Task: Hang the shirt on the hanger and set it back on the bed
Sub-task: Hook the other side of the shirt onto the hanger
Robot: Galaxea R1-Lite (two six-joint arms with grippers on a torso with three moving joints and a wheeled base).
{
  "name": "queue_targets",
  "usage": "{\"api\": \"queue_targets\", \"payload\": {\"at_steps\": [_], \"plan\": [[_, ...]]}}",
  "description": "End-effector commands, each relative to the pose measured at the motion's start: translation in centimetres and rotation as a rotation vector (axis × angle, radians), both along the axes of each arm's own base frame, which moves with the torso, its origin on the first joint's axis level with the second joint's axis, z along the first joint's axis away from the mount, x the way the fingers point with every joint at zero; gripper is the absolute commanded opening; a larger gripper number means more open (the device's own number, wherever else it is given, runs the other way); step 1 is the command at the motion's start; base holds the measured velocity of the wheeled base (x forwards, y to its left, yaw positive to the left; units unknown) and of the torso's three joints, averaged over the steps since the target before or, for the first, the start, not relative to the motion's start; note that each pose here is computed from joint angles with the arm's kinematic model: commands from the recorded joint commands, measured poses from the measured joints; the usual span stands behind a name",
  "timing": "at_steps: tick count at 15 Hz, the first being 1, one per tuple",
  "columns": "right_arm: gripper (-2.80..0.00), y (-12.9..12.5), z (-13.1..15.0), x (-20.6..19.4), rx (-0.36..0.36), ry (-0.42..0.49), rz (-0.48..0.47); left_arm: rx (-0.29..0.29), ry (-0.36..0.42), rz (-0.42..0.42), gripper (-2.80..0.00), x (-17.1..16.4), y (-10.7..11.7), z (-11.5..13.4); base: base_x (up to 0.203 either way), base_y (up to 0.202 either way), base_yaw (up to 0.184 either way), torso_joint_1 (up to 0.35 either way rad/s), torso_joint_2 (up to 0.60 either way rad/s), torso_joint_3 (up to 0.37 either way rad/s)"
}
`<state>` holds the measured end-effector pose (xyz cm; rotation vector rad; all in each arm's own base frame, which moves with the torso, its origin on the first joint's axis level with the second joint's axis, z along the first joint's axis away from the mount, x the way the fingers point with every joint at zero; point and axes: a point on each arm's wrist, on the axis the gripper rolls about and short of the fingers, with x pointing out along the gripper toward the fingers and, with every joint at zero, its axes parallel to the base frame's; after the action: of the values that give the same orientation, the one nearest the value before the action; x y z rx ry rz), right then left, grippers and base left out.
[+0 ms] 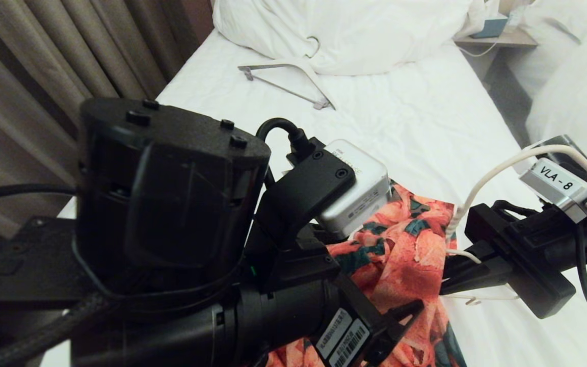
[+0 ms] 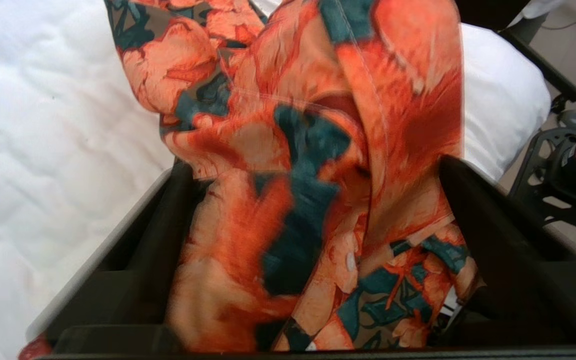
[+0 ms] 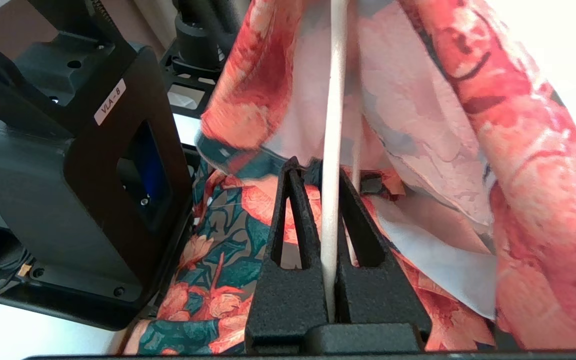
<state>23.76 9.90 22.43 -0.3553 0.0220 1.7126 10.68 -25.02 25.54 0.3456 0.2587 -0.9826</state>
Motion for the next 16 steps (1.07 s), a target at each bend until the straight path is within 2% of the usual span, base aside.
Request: {"api": "queue_targets", "payload": {"at_steps": [1, 7, 10, 12, 16], "plan": [[-2.8, 0.0, 0.0, 0.0, 0.008, -0.003, 0.006, 0.0, 0.004, -0.012, -2.8, 0.0, -0.2, 0.0, 0.0, 0.0, 0.0, 0.0, 0.0, 0.0], [-2.8, -0.1, 0.2, 0.2, 0.01, -0.011, 0.002, -0.003, 0.009, -0.008, -2.8, -0.1, 0.1, -0.1, 0.0, 0.0, 0.0, 0.0, 0.0, 0.0], [-2.8, -0.4, 0.4, 0.9, 0.023, -0.049, -0.021, -0.017, 0.005, 0.004, -2.8, -0.1, 0.6, 0.3, 0.0, 0.0, 0.0, 0.0, 0.0, 0.0], [-2.8, -0.7, 0.5, 1.0, 0.022, -0.014, -0.044, -0.012, 0.007, 0.01, -2.8, 0.0, 0.9, 0.1, 0.0, 0.0, 0.0, 0.0, 0.0, 0.0], [-2.8, -1.2, 0.6, 0.7, 0.022, -0.013, -0.06, -0.011, 0.007, 0.017, -2.8, 0.2, 1.1, 0.1, 0.0, 0.0, 0.0, 0.0, 0.0, 0.0]]}}
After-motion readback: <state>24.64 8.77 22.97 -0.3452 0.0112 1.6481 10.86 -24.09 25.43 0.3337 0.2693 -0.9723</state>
